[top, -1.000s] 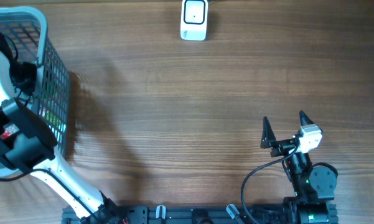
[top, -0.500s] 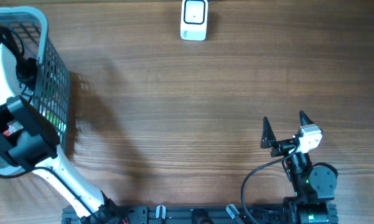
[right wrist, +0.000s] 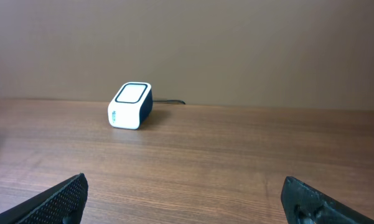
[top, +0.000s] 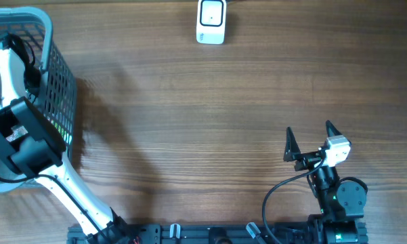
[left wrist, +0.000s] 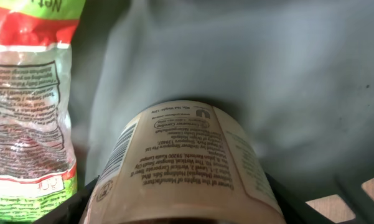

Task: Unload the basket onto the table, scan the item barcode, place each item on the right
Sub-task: 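Grasp the green-capped jar with the left gripper and lift it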

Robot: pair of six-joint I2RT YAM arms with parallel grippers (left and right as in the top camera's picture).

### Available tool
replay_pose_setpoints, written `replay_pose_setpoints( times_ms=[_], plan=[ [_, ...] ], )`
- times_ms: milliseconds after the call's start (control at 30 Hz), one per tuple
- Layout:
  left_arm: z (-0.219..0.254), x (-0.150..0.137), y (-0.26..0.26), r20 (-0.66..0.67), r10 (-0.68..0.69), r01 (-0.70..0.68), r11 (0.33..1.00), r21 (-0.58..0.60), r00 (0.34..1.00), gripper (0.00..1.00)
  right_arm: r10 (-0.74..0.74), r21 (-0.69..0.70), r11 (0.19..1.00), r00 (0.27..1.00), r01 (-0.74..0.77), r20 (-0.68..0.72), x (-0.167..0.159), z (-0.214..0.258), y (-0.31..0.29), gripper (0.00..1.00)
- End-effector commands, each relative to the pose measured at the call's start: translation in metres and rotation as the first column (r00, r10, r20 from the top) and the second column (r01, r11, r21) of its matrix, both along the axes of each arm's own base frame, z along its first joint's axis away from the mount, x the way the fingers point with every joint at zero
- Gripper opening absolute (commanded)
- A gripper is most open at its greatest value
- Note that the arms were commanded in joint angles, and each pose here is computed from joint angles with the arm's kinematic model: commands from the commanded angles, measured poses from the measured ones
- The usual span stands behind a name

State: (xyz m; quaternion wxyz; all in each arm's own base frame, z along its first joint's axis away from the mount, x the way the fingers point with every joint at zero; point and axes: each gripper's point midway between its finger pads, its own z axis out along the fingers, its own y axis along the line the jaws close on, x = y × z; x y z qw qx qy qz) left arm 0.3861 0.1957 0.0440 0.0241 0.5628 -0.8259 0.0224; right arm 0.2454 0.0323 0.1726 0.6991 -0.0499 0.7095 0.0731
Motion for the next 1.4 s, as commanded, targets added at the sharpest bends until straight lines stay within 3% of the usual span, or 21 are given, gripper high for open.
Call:
replay_pose_setpoints(
  times_ms=[0, 333, 533, 900, 1367],
  plan=[
    [-0.007, -0.002, -0.004, -0.029, -0.005, 0.004, 1.0, -0.016, 1.0, 0.57, 0.017, 0.013, 1.0, 1.0, -0.017, -0.003, 0.0, 0.0, 0.003, 1.0],
    [-0.003, -0.012, -0.01, -0.066, -0.01, 0.008, 0.999, -0.036, 0.998, 0.59, 0.017, 0.013, 1.0, 1.0, -0.017, -0.003, 0.0, 0.0, 0.003, 1.0],
    [0.022, -0.01, -0.007, -0.012, -0.007, 0.007, 1.0, -0.008, 1.0, 0.59, 0.017, 0.013, 1.0, 1.0, -0.017, -0.003, 0.0, 0.0, 0.003, 1.0],
    [0.124, -0.013, -0.005, 0.196, -0.011, -0.011, 0.994, 0.111, 0.98, 0.6, 0.017, 0.013, 1.0, 1.0, -0.017, -0.003, 0.0, 0.0, 0.003, 1.0],
    [0.254, -0.059, -0.028, 0.455, -0.051, -0.073, 0.965, 0.252, 0.889, 0.61, 0.017, 0.013, 1.0, 1.0, -0.017, -0.003, 0.0, 0.0, 0.003, 1.0]
  ],
)
